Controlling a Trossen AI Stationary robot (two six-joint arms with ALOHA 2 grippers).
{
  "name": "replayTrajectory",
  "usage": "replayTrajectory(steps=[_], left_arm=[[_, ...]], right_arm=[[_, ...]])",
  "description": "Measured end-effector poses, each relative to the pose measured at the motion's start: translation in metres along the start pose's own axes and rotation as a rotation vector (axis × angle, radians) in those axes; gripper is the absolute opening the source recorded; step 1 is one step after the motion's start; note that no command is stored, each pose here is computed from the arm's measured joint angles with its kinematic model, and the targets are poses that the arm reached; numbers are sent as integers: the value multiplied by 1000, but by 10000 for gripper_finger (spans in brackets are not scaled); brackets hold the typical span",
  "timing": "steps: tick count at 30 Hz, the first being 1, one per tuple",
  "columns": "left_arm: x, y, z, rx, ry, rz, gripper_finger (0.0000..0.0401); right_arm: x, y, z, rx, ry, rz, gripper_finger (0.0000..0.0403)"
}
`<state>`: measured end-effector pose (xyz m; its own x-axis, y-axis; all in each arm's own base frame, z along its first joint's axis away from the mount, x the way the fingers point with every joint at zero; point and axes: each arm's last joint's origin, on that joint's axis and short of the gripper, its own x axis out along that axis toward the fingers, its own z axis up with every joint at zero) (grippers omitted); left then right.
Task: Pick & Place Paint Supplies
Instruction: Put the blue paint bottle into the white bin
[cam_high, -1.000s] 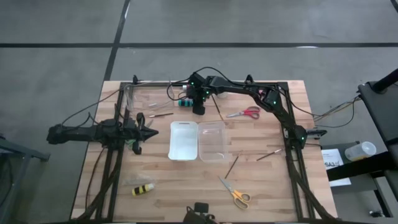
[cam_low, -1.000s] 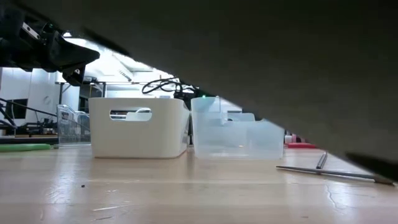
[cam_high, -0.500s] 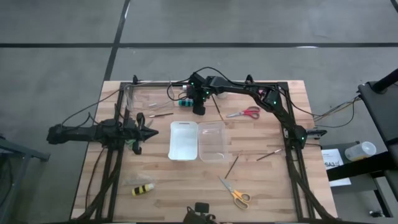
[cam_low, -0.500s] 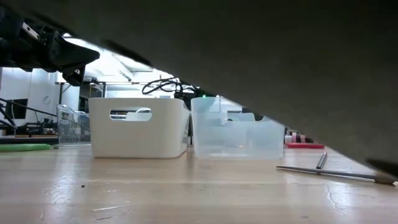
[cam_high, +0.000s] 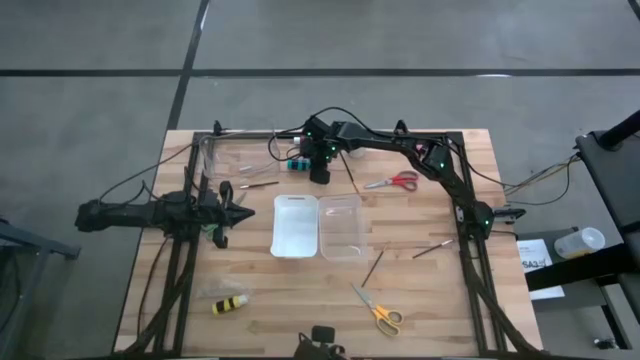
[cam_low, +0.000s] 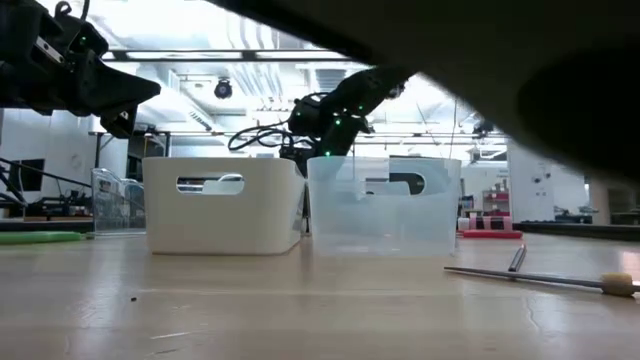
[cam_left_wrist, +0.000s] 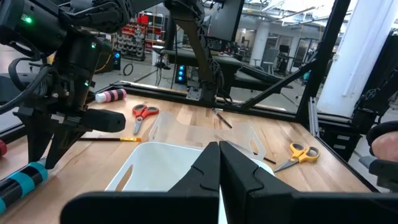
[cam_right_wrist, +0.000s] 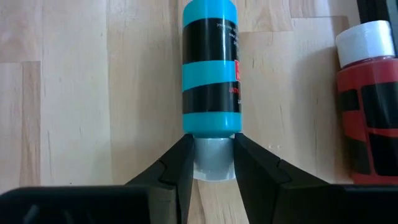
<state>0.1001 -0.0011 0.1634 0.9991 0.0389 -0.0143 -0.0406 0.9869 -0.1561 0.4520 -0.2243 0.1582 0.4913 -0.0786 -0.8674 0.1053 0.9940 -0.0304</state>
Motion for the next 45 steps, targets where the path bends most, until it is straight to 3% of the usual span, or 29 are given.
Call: replayTrajectory(steps=[12,36,45], left_arm=[[0,0,0,0,0,0,1],[0,0,0,0,0,0,1],[0,0,0,0,0,0,1]], right_arm=[[-14,1,5,3,-19,-5,97],[-9,1,-13,39,116,-35,97],[-15,-3,-20,164,199,-28,98]])
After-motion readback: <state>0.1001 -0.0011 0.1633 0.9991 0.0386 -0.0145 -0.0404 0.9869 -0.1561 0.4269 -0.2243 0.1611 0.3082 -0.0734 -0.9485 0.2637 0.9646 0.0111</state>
